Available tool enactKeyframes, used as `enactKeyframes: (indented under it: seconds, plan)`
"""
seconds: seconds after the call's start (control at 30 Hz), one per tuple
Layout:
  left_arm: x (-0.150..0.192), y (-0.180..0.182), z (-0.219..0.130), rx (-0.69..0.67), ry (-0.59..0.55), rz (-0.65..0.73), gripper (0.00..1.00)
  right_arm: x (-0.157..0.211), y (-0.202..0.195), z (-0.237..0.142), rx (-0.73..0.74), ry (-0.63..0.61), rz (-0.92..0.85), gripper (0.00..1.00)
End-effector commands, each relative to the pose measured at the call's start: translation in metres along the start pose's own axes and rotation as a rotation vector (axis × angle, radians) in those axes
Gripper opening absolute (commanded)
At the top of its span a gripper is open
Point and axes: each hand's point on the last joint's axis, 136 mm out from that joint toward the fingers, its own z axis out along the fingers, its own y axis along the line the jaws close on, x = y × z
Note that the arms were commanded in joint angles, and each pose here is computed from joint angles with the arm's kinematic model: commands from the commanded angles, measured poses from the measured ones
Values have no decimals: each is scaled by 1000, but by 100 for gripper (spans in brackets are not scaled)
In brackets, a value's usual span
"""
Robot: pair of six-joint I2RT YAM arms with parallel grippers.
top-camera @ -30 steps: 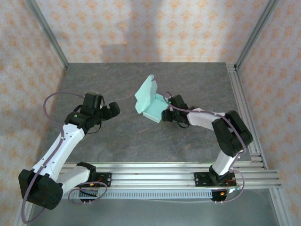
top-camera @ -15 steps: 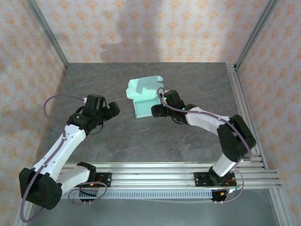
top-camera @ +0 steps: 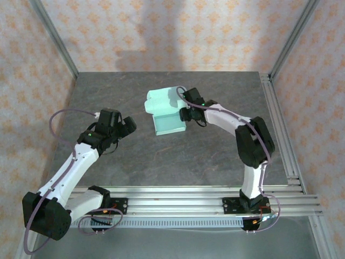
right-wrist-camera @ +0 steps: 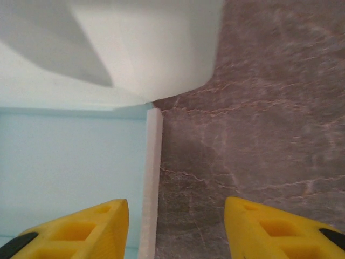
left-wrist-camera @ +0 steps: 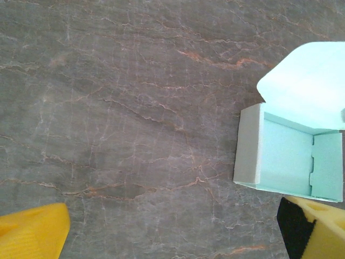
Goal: Fold the paper box
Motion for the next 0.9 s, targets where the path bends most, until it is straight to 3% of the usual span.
enactKeyframes:
  seconds: [0.0,0.23,0.57,0.73,0.87]
  plan:
    - [0,10,-3,-50,-16,43,100,3,2,7,34,42,-14,49]
    - [-2,10,-4,-48,-21,46,100,15,0,30,88,94,-9,34]
    - [-5,20,-8,-75,-52,45,100,10,0,29,91,87,11,0]
    - [-3,27,3,-58,-58,-18,100,-12,2,-3,59,-40,37,0]
    - [-4,49,13,-93,-90,-154,100,-35,5,-44,-28,-175,85,0]
